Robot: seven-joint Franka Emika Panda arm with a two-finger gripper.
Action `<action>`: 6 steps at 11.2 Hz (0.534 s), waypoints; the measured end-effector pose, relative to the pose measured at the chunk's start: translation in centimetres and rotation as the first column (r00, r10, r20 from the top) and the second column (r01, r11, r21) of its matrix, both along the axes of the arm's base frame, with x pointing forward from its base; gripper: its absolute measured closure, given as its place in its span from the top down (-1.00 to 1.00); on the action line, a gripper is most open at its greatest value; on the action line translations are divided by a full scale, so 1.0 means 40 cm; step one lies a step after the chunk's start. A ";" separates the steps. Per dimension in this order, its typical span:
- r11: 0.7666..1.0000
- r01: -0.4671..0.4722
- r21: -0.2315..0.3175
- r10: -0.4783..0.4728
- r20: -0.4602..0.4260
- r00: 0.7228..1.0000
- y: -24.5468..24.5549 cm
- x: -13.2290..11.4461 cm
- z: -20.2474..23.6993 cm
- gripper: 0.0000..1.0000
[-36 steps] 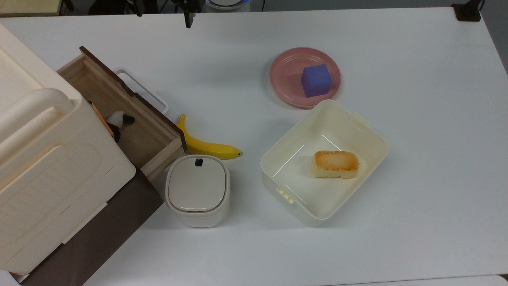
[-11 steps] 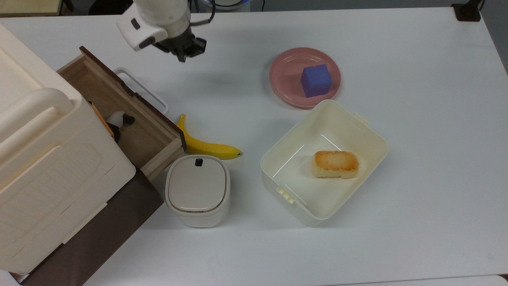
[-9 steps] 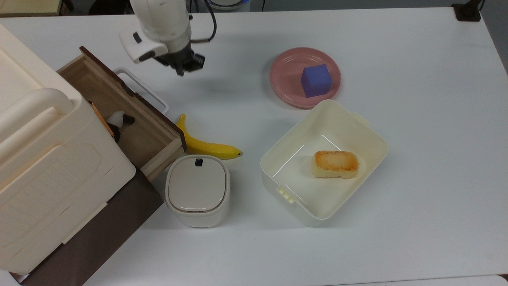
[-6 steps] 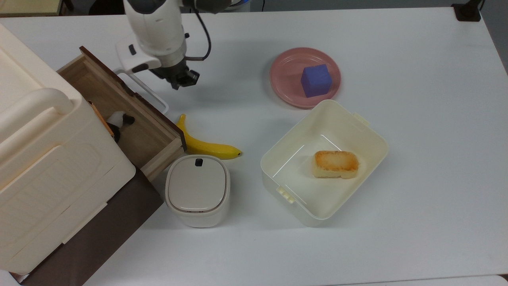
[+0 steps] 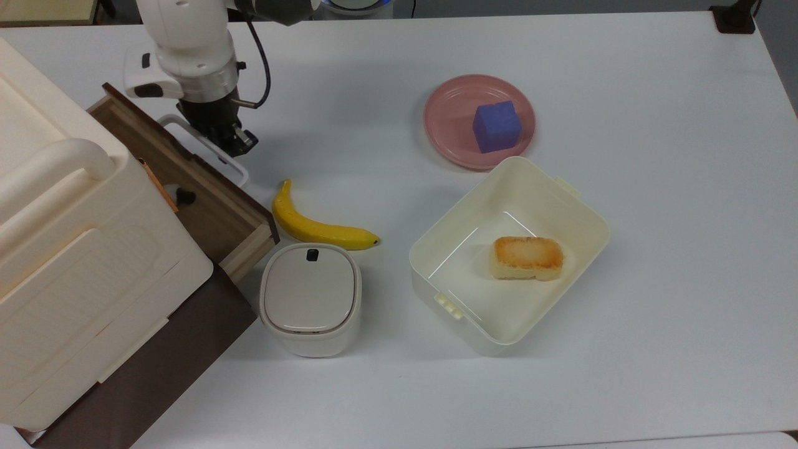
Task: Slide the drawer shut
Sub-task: 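Move the gripper down toward the open drawer's front face, then push the drawer front inward with the gripper until shut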
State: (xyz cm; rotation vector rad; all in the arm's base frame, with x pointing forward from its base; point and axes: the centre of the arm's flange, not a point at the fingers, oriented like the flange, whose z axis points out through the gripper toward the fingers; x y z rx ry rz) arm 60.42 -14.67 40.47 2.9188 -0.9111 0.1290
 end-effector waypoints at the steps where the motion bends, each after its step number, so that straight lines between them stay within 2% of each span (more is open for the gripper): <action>1: 1.000 0.017 -0.005 -0.017 0.030 0.999 -0.014 0.006 0.002 -0.98; 2: 0.999 0.042 -0.009 -0.041 0.060 0.997 -0.025 0.013 0.003 -0.98; 6: 0.979 0.173 -0.109 -0.150 0.193 0.970 -0.061 0.043 0.002 -0.98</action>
